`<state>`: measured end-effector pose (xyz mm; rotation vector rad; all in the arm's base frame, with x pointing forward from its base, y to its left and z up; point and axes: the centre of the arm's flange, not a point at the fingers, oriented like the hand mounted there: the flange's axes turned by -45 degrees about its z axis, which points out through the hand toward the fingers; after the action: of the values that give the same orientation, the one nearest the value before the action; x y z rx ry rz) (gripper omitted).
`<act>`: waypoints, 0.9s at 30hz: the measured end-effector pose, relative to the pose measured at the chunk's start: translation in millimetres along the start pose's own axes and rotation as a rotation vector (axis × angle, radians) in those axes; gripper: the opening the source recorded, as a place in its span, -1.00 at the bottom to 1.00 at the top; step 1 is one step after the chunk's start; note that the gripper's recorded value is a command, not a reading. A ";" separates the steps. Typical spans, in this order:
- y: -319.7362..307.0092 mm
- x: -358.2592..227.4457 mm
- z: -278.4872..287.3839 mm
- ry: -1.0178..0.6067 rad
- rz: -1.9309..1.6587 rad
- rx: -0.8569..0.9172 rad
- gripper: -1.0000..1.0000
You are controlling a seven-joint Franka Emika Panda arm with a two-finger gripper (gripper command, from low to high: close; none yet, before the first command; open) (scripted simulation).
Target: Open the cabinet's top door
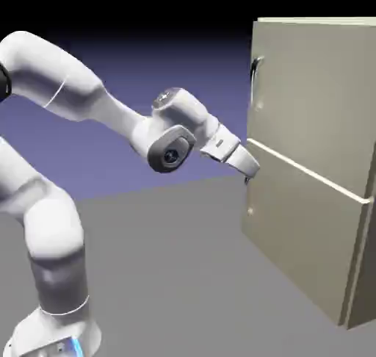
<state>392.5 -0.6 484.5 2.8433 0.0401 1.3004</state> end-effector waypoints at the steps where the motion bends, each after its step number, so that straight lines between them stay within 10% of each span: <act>1: 1.8 7.6 -5.7 0.022 0.008 -0.005 0.00; 27: -39.2 122.9 -130.6 0.536 0.087 -0.082 0.00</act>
<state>373.5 42.6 661.9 2.3708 -0.1292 1.9879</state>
